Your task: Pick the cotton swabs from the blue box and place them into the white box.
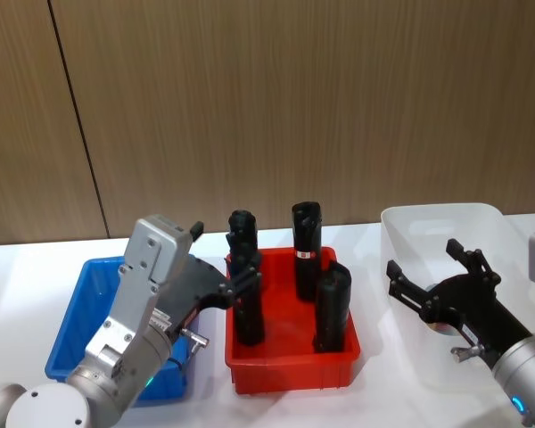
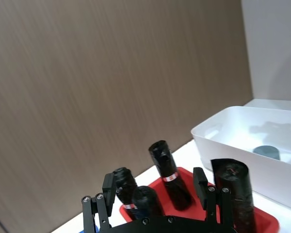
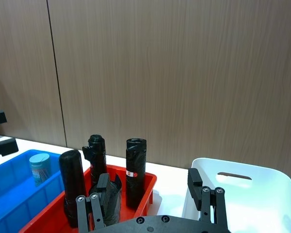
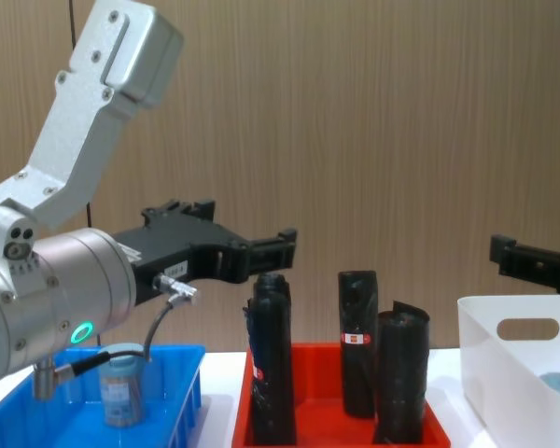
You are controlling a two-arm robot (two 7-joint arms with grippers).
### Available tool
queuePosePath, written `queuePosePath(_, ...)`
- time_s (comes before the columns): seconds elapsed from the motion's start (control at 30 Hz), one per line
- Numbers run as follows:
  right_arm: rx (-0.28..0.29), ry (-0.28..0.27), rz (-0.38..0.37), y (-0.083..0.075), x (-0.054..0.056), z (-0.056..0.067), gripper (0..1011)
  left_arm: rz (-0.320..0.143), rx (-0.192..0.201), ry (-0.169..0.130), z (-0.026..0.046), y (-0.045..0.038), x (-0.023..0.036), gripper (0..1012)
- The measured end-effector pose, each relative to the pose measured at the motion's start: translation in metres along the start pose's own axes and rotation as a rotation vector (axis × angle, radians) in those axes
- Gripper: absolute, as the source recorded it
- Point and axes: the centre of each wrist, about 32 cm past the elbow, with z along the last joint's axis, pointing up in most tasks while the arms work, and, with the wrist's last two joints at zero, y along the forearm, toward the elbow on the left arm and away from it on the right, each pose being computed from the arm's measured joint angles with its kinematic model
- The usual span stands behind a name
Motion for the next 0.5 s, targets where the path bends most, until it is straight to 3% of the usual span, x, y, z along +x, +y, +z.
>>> queuePosePath(0.2, -0.001, 0.0, 0.0, 0.0, 0.0, 0.0, 1002, 0.05, -0.01, -0.01, 0.0007, 0.0029, -0.0063, 1004)
queuePosePath(0.5, -0.001, 0.0, 0.0, 0.0, 0.0, -0.0001, 1002, 0.069, -0.015, -0.014, 0.001, 0.0041, -0.0087, 1004)
